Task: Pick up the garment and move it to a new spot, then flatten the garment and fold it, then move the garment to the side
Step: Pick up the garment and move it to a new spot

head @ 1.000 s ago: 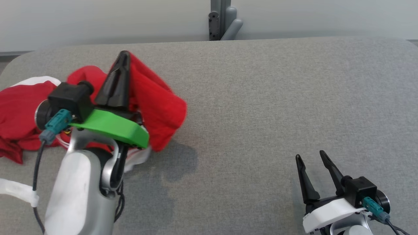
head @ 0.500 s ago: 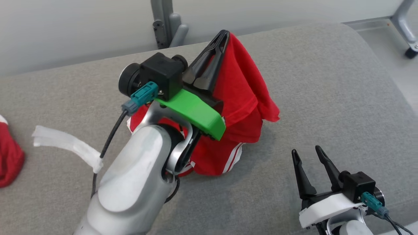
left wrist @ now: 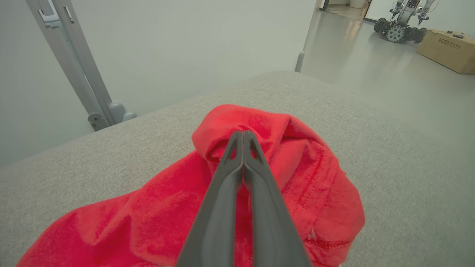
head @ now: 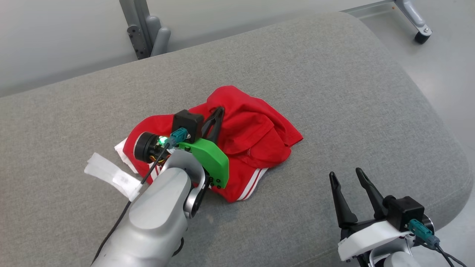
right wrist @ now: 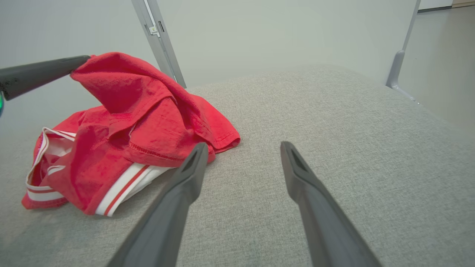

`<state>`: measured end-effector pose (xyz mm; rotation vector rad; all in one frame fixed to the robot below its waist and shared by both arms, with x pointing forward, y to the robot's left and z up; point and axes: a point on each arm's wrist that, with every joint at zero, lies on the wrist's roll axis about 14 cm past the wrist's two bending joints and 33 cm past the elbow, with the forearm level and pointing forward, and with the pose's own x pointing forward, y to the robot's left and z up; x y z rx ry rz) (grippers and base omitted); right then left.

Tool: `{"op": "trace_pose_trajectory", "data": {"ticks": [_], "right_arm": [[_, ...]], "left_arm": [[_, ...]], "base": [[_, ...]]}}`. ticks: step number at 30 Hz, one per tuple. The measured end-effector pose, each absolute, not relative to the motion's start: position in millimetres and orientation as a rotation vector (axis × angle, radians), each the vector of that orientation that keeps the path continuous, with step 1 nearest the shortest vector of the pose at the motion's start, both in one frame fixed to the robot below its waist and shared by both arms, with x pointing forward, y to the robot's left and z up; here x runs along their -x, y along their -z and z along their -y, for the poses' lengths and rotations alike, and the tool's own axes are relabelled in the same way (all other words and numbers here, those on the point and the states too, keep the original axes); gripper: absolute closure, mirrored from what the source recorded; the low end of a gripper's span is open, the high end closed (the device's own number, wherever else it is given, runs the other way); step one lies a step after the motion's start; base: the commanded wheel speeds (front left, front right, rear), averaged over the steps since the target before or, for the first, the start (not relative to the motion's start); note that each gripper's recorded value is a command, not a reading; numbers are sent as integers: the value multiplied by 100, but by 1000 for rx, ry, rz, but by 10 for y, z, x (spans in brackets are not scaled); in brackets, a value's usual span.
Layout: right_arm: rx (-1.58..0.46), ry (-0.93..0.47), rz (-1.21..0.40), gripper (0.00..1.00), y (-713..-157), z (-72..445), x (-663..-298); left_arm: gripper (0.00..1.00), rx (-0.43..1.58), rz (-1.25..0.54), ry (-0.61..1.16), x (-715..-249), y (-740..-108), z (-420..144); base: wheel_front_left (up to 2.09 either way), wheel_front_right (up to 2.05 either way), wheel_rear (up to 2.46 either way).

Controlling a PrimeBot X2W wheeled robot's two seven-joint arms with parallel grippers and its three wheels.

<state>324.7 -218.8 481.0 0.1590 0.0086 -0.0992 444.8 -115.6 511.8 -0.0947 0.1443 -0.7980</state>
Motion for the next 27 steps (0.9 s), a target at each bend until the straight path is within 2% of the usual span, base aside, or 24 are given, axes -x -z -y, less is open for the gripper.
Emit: {"op": "trace_pose_trajectory", "data": {"ticks": [2,3,4,5,11,17,27], "right_arm": [[-160,95,-10,0,-4807,2177,-3259],[-159,91,-11,0,-4801,2167,-3264],[-158,86,-13,0,-4795,2153,-3271],[-157,81,-14,0,-4793,2139,-3280],[-116,44,27,0,-4927,2071,-3371],[-60,29,85,0,-5118,2065,-3392],[20,-12,113,0,-5213,1998,-3348]], "left_arm": [[100,102,-162,794,-4433,-5020,1106],[62,112,-160,790,-4429,-5012,1086],[15,116,-153,784,-4430,-5015,1061],[0,125,-142,771,-4442,-5032,1028],[0,167,-43,698,-4496,-5297,852],[0,210,23,618,-4342,-5405,493],[0,142,-36,287,-3708,-4910,-853]], "base": [[0,0,0],[0,0,0],[0,0,0],[0,0,0],[0,0,0],[0,0,0],[0,0,0]]}}
